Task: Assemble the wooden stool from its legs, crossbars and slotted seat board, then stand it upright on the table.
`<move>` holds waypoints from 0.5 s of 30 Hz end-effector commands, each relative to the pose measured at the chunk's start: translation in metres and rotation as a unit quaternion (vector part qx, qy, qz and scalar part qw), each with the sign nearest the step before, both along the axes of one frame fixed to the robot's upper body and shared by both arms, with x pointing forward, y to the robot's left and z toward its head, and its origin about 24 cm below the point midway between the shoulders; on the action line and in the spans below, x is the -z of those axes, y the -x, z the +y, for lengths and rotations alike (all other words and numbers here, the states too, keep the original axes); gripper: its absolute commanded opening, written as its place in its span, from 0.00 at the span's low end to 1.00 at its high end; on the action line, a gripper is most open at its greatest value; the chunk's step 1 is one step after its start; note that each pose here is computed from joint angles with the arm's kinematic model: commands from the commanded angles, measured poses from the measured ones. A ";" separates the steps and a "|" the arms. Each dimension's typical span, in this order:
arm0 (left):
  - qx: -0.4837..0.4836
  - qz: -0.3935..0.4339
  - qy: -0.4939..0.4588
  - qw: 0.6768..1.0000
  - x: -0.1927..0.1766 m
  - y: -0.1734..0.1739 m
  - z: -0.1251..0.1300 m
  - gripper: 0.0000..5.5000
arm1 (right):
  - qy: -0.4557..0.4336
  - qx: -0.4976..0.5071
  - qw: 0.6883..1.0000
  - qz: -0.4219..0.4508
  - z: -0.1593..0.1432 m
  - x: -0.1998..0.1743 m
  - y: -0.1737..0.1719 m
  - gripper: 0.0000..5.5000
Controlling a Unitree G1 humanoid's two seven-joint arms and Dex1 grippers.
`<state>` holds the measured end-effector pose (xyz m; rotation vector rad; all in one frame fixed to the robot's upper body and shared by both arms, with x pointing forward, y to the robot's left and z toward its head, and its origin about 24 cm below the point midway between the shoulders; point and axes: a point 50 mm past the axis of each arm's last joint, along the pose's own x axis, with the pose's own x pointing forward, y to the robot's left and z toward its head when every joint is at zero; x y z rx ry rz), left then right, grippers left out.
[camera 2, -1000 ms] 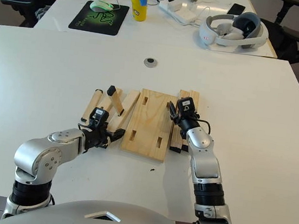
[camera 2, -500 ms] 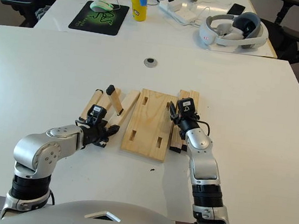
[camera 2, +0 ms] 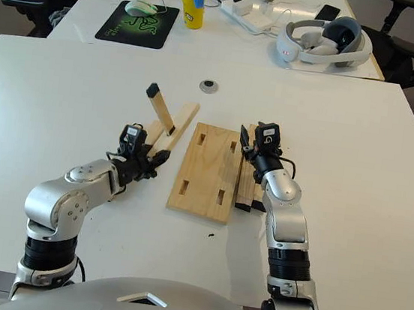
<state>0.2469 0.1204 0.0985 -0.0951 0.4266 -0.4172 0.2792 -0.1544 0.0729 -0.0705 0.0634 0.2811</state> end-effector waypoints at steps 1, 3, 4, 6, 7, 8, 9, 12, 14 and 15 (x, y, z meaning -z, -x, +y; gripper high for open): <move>0.030 -0.097 0.053 0.993 -0.047 -0.030 -0.003 0.38 | -0.032 0.010 0.998 -0.050 -0.008 -0.024 -0.010 0.41; 0.053 -0.121 0.085 0.988 -0.060 -0.041 -0.001 0.38 | -0.038 0.008 0.997 -0.064 -0.012 -0.032 -0.013 0.41; 0.067 -0.132 0.100 0.984 -0.065 -0.045 0.000 0.38 | -0.040 0.003 0.997 -0.071 -0.014 -0.036 -0.014 0.41; 0.108 -0.156 0.137 0.972 -0.079 -0.056 0.009 0.38 | -0.115 -0.054 0.989 -0.074 -0.017 -0.052 -0.012 0.46; 0.117 -0.161 0.144 0.969 -0.081 -0.058 0.011 0.38 | -0.135 -0.071 0.986 -0.073 -0.018 -0.056 -0.011 0.49; 0.144 -0.168 0.161 0.962 -0.087 -0.061 0.016 0.38 | -0.183 -0.105 0.974 -0.083 -0.020 -0.067 -0.010 0.51; 0.161 -0.174 0.172 0.956 -0.091 -0.063 0.020 0.38 | -0.211 -0.126 0.965 -0.091 -0.021 -0.074 -0.010 0.54; 0.216 -0.165 0.208 0.940 -0.098 -0.066 0.029 0.38 | -0.290 -0.214 0.929 -0.091 -0.023 -0.094 -0.008 0.61; 0.258 -0.155 0.223 0.927 -0.104 -0.065 0.027 0.38 | -0.323 -0.262 0.906 -0.075 -0.023 -0.101 -0.006 0.66; 0.286 -0.148 0.236 0.917 -0.109 -0.064 0.024 0.38 | -0.348 -0.297 0.887 -0.062 -0.021 -0.106 -0.005 0.69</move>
